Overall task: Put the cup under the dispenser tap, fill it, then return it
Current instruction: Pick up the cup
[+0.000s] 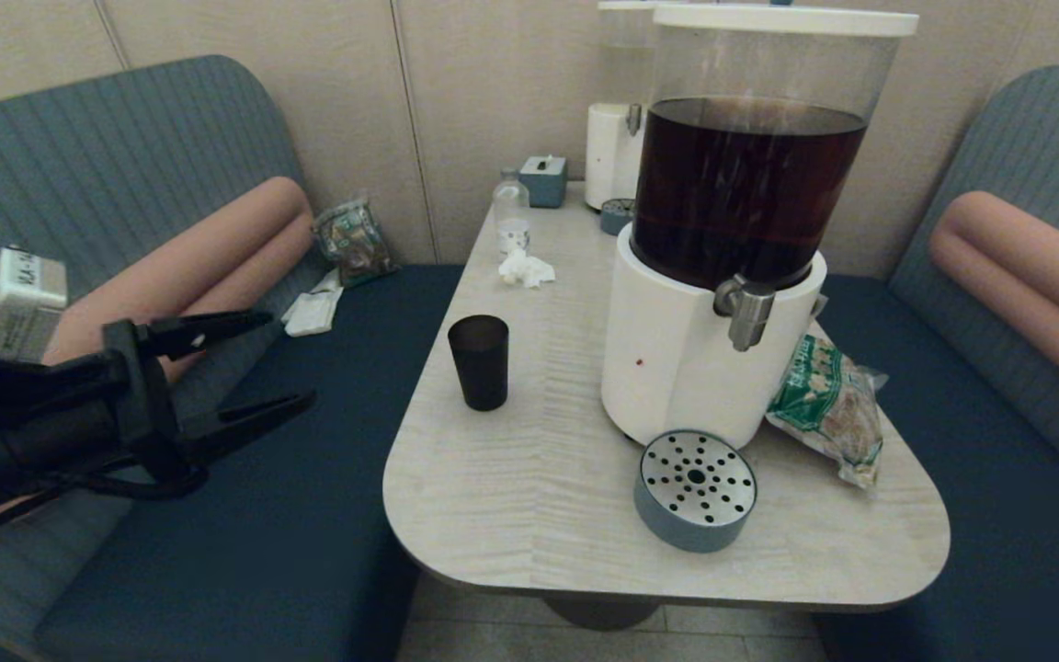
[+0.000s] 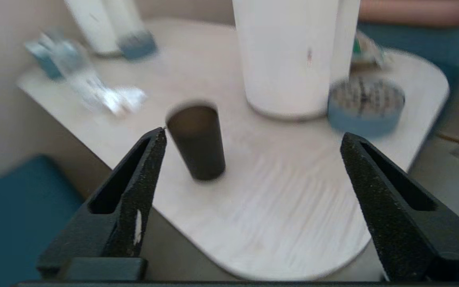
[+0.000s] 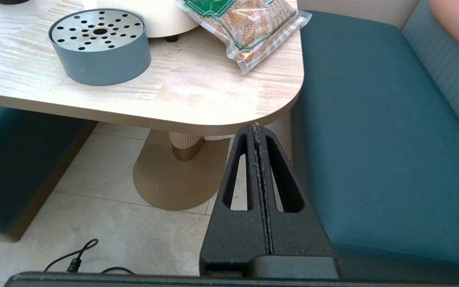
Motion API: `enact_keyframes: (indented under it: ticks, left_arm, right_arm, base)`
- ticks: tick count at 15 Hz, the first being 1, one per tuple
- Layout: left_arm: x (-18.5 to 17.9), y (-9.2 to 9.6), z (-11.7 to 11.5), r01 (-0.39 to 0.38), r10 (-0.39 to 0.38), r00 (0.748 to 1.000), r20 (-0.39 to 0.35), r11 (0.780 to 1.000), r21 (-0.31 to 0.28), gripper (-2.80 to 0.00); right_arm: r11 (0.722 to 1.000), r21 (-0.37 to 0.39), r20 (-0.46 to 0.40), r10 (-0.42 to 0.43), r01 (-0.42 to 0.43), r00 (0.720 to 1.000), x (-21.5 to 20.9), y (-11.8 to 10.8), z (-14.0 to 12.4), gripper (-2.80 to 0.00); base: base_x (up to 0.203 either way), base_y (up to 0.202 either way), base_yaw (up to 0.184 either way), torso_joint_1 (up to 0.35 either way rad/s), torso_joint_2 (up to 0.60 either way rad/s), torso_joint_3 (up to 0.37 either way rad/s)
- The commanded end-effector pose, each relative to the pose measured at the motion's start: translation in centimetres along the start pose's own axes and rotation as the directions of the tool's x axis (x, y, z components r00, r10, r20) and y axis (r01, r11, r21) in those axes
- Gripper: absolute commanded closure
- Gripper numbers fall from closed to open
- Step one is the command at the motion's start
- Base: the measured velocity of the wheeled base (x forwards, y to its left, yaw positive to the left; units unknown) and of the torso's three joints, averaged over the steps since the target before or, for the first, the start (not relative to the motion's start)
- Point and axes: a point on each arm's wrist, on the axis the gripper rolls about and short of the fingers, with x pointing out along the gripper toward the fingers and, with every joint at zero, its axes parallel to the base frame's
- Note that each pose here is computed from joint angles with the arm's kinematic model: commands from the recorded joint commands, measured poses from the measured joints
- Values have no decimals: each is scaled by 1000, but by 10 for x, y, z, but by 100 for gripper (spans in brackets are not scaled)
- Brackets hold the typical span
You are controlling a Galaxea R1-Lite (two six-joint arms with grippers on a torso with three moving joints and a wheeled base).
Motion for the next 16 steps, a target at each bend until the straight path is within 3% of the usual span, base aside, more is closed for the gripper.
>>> enact_keyframes:
  ticks: [1, 4, 6, 10, 16]
  left_arm:
    - [0, 28, -57, 61, -66, 997, -42, 993, -105, -280]
    - [7, 51, -111, 108, -123, 990, -63, 971, -212, -280]
    - [17, 60, -138, 133, -154, 986, -64, 959, -250, -280]
    - [54, 87, -174, 183, -196, 980, -37, 959, -214, -280]
    - [103, 97, -193, 221, -224, 974, -1, 962, -163, -280]
  right_arm:
    - [1000, -1, -1, 0, 0, 1000, 0, 0, 0, 0]
    - [1000, 0, -1, 0, 0, 1000, 0, 0, 0, 0]
    - [1000, 0, -1, 0, 0, 1000, 0, 0, 0, 0]
    - [1000, 0, -3, 0, 0, 1000, 0, 0, 0, 0]
    - [1000, 0, -2, 0, 0, 1000, 0, 0, 0, 0]
  base:
    - [0, 0, 0, 0, 0, 0]
    - [0, 0, 0, 0, 0, 0]
    - [0, 0, 0, 0, 0, 0]
    - [0, 0, 0, 0, 0, 0]
    - [0, 0, 0, 0, 0, 0]
